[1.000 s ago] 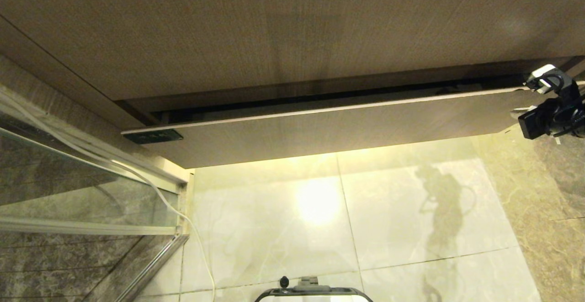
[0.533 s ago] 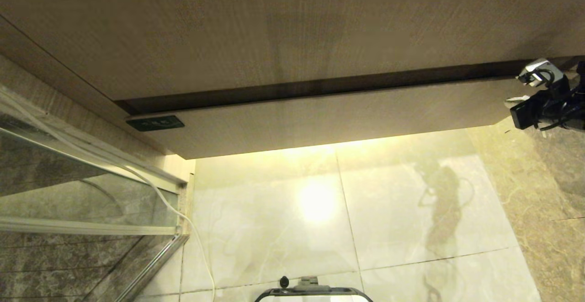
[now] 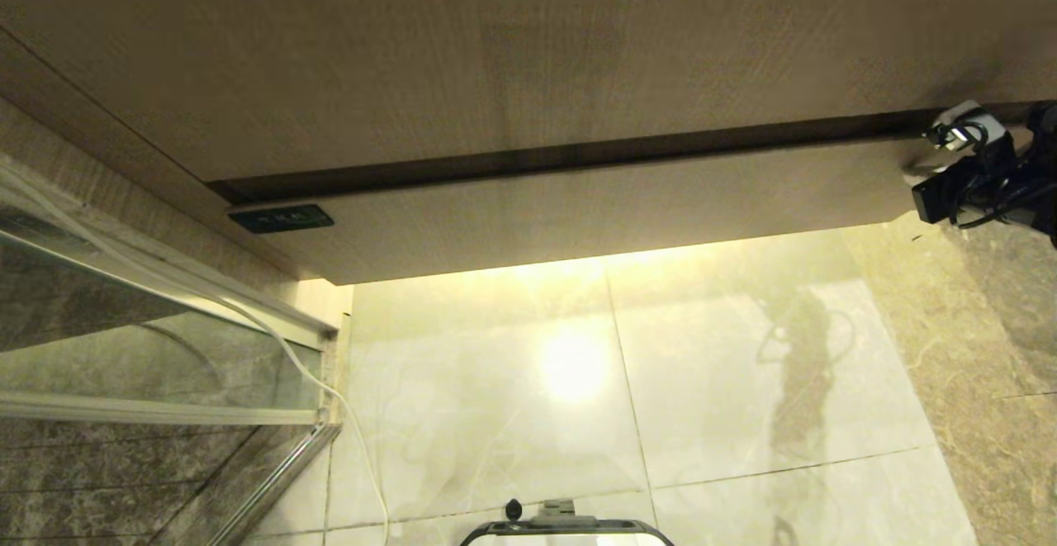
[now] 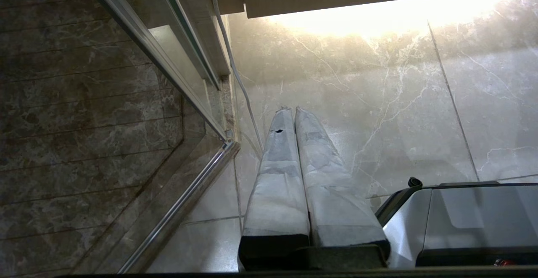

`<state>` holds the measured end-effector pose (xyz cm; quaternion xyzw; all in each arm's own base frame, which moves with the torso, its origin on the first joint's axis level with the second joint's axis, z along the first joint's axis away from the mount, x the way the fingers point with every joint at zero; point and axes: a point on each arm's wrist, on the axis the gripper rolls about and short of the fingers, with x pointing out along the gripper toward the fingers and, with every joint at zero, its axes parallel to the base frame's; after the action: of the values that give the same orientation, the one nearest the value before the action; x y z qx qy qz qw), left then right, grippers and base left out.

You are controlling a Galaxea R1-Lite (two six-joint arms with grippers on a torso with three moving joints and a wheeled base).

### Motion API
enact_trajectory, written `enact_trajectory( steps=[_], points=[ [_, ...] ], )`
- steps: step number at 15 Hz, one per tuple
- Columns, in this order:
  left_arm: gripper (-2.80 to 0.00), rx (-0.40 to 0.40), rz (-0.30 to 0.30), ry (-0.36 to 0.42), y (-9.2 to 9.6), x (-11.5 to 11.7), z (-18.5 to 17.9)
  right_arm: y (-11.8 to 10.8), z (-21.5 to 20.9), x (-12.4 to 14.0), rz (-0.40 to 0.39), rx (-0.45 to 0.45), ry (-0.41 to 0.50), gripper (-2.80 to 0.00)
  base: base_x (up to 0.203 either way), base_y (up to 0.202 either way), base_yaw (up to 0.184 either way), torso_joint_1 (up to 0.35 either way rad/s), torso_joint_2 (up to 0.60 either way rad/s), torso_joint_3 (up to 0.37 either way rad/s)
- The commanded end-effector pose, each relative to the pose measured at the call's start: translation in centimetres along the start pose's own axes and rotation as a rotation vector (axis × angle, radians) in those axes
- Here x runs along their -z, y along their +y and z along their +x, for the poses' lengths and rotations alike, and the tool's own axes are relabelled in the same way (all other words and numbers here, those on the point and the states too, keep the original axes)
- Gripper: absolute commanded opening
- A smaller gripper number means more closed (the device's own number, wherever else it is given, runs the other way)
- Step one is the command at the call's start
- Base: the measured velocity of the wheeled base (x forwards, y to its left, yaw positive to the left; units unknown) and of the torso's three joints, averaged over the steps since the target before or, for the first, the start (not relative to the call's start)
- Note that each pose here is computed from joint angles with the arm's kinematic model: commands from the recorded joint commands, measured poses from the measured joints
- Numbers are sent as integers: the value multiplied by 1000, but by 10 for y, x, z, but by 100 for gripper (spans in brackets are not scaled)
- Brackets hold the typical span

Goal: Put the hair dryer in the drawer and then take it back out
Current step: Close the drawer, then pull open the drawer

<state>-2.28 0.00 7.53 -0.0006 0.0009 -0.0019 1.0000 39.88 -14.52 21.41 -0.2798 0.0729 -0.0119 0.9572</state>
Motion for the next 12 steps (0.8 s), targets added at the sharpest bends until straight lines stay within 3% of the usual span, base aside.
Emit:
enact_trajectory(
  steps=[1,9,12],
  points=[
    [-280,0,0,0,0,0,0,1,3,2,-3,-4,1,-280,0,0,0,0,0,0],
    [-280,-1,0,0,0,0,0,-4,13,2,-7,11,-17,-280,0,0,0,0,0,0],
    [-280,1,0,0,0,0,0,0,5,5,9,-22,39,-280,0,0,0,0,0,0]
  ],
)
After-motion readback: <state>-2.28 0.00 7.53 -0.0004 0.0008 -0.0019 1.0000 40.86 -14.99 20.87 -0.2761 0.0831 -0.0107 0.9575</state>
